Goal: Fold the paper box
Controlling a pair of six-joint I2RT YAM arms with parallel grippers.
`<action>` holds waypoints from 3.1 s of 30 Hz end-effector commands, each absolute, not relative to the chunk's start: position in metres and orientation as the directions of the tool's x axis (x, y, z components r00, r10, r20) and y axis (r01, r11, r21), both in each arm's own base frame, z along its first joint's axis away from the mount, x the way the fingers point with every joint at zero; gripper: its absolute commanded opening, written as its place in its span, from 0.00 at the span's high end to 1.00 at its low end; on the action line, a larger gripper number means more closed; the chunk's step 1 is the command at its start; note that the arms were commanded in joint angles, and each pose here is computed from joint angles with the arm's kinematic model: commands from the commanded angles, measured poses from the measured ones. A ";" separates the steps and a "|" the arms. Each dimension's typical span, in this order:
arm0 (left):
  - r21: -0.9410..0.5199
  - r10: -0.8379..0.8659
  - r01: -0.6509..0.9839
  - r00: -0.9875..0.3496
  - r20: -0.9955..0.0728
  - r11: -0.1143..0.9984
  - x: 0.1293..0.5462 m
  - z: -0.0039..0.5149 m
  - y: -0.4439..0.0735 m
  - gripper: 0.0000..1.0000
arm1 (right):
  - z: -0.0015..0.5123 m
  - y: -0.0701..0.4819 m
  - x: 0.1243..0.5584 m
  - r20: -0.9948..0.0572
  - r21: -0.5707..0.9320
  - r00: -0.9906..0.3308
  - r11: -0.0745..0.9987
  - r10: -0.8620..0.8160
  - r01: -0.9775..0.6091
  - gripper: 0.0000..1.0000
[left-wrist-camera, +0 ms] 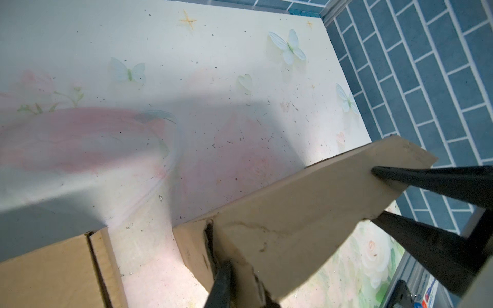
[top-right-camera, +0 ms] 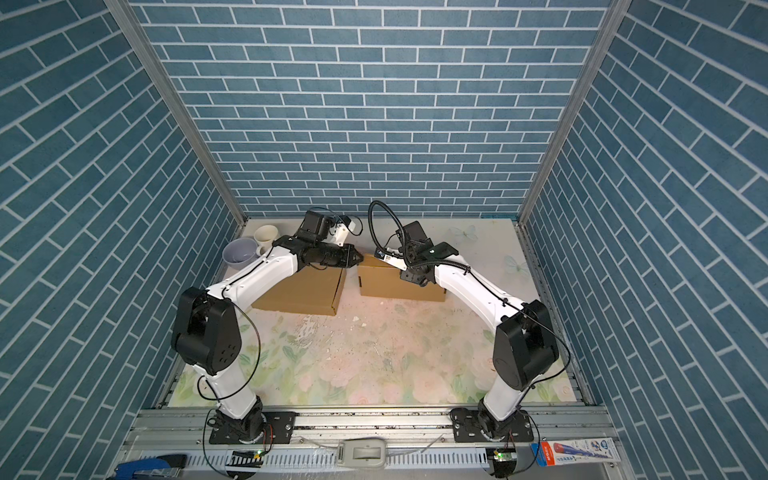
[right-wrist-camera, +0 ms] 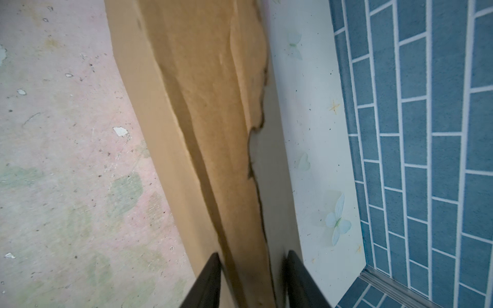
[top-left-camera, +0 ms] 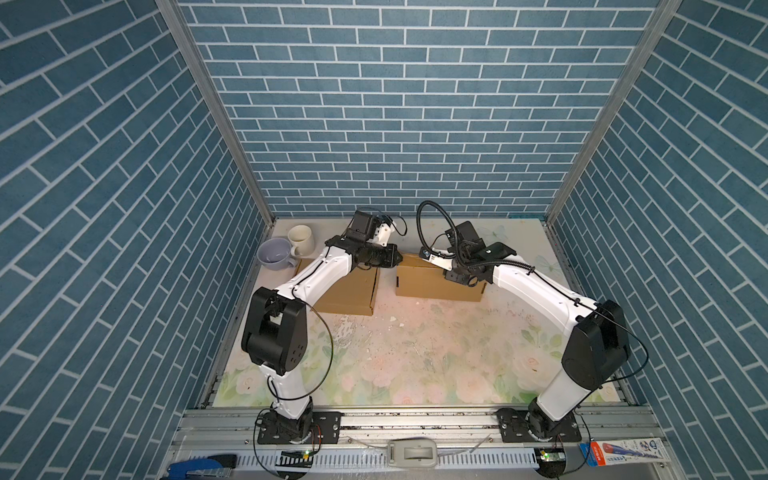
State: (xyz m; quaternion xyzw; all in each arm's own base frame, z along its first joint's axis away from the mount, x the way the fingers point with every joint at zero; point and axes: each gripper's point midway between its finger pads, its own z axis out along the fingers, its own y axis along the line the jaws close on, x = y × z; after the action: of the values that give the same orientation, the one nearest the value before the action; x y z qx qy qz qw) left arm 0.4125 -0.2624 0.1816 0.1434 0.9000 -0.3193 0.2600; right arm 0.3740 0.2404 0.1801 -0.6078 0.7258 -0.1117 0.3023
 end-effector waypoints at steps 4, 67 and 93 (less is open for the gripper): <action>-0.560 0.095 0.408 -0.859 -0.504 0.721 0.387 0.193 -0.250 0.66 | 0.156 0.238 0.363 -0.281 -0.492 -0.106 0.237 -0.954 -0.838 0.59; -0.595 0.065 0.331 -0.904 -0.423 0.732 0.417 0.136 -0.242 0.58 | 0.201 0.128 0.377 -0.457 0.463 -0.884 0.875 0.103 -0.137 0.42; -0.586 0.070 0.346 -0.895 -0.441 0.733 0.403 0.133 -0.242 0.54 | 0.146 0.120 0.364 -0.358 0.458 -0.925 0.887 0.126 -0.056 0.66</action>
State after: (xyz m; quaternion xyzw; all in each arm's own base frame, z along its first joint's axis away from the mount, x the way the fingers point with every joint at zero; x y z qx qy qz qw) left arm 0.4191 -0.2530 0.1643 0.1378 0.8823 -0.3775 0.2451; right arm 0.3803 0.1282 0.1696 -0.0038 0.9389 0.2546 0.2315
